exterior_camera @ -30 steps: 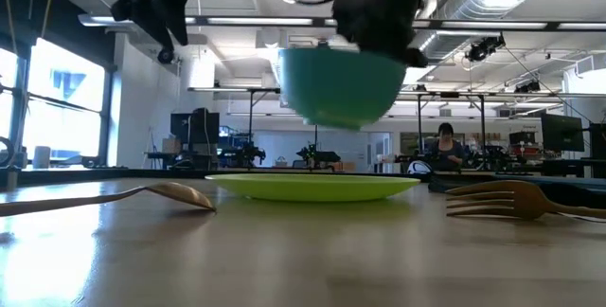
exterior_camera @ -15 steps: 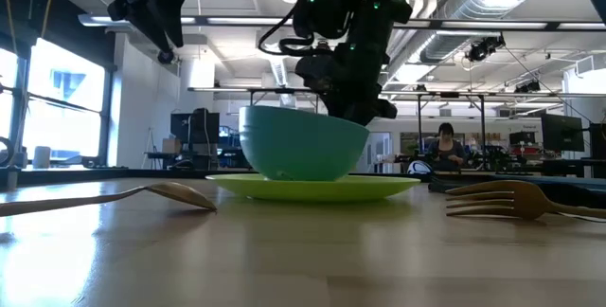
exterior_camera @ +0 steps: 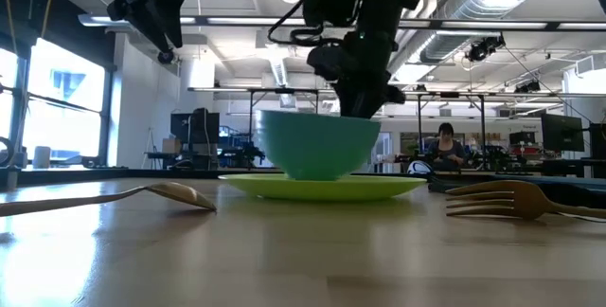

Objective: Set table place
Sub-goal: Put the blue bowl on top of the plate

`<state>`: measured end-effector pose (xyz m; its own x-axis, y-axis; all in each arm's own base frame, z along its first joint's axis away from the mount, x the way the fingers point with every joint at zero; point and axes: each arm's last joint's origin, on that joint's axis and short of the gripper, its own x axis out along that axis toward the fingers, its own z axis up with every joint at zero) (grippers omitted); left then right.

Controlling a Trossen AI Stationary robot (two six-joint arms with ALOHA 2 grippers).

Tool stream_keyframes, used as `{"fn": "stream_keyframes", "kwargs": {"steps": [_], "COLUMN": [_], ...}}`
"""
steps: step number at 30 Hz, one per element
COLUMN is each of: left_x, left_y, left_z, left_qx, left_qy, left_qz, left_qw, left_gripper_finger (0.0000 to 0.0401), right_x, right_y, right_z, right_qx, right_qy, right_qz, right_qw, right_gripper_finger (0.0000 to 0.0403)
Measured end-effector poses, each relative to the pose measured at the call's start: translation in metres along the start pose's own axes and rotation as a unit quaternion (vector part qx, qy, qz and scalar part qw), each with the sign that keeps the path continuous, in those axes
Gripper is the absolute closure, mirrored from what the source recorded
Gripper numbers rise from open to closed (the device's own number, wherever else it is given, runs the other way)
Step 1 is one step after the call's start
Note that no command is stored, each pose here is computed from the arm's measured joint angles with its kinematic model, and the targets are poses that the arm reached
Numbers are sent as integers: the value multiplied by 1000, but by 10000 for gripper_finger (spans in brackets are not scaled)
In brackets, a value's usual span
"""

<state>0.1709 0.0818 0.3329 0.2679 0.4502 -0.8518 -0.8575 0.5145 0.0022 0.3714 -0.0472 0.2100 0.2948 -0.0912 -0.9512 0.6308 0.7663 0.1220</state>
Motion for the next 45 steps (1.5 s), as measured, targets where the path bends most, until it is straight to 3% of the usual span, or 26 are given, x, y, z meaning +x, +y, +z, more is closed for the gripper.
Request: {"fn": "stream_keyframes", "kwargs": {"steps": [7, 45], "left_x": [0, 0], "left_y": [0, 0], "left_z": [0, 0], "left_qx": [-3, -8], "left_qy": [0, 0], "left_qz": [0, -1], "left_qw": [1000, 1000], "left_gripper_finger": [217, 217], "right_x": [-4, 4], "right_y": [-9, -1], "right_z": [3, -8], "right_qx": [8, 10], "right_qy": [3, 19], "right_qz": [-6, -2], "right_qw": [1000, 1000], "right_gripper_finger": [403, 393]}}
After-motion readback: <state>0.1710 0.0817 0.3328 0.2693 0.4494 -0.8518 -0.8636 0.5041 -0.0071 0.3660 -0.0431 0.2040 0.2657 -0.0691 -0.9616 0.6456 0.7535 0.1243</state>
